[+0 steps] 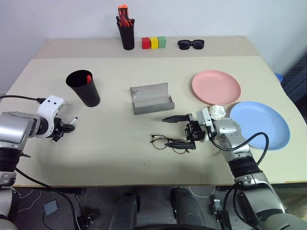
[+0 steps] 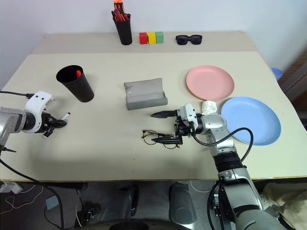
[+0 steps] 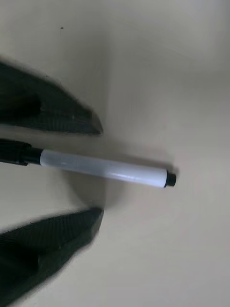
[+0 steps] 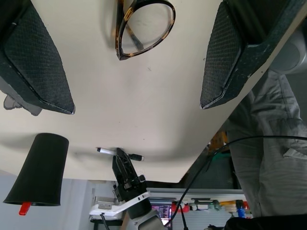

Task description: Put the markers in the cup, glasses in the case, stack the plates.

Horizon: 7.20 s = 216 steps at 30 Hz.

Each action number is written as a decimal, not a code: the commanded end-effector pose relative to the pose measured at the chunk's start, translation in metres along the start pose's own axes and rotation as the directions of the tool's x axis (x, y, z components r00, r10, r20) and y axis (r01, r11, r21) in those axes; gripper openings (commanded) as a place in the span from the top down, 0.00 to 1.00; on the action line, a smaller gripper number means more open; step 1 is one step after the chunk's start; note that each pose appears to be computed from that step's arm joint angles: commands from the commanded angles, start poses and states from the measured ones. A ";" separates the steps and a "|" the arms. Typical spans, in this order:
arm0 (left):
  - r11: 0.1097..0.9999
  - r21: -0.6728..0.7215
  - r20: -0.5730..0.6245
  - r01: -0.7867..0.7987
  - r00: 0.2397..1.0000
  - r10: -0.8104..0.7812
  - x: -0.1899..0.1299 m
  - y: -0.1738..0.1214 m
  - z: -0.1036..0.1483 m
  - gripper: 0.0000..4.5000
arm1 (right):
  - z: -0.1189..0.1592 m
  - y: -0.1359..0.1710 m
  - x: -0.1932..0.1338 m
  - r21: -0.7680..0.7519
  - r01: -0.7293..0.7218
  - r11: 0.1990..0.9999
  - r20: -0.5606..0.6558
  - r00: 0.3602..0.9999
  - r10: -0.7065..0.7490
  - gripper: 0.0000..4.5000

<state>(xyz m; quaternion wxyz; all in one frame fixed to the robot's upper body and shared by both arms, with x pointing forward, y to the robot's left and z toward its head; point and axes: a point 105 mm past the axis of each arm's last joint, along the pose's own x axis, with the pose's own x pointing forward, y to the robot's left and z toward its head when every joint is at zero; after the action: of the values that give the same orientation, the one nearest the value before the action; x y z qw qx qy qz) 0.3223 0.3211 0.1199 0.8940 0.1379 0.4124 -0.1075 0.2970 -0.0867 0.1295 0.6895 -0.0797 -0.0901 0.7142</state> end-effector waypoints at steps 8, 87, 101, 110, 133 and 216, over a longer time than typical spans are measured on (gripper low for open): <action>1.000 0.007 -0.017 -0.023 1.000 0.023 -0.006 -0.002 -0.011 0.99 | 0.007 -0.005 0.002 -0.044 0.009 0.999 0.024 1.000 -0.008 0.05; 0.760 0.589 0.522 0.276 0.588 -0.618 -0.044 -0.174 0.156 0.20 | 0.026 -0.040 -0.050 -0.071 0.590 0.805 0.085 0.807 -0.584 0.05; 0.560 0.774 0.154 0.295 0.770 -0.620 0.024 -0.153 0.160 0.20 | 0.039 0.009 -0.091 -0.083 0.739 0.669 -0.024 0.670 -0.742 0.05; 0.460 0.824 0.050 0.330 0.767 -0.640 0.043 -0.173 0.165 0.20 | 0.035 0.035 -0.106 -0.146 0.713 0.686 -0.167 0.666 -0.727 0.05; 0.451 0.822 0.033 0.348 0.762 -0.647 0.058 -0.195 0.166 0.99 | 0.035 0.061 -0.149 -0.227 0.650 0.725 -0.350 0.640 -0.684 0.05; 0.451 0.763 0.201 0.463 0.493 -0.847 -0.093 -0.177 0.019 0.29 | -0.013 0.000 -0.065 0.038 0.191 0.981 -0.472 0.869 -0.151 0.05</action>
<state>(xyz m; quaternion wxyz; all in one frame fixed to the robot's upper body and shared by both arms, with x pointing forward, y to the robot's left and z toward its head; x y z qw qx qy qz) 0.2248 0.1567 0.1632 0.7443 0.1775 0.1128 -0.6339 0.3005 -0.1521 0.1119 0.7591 -0.2032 0.1055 0.6094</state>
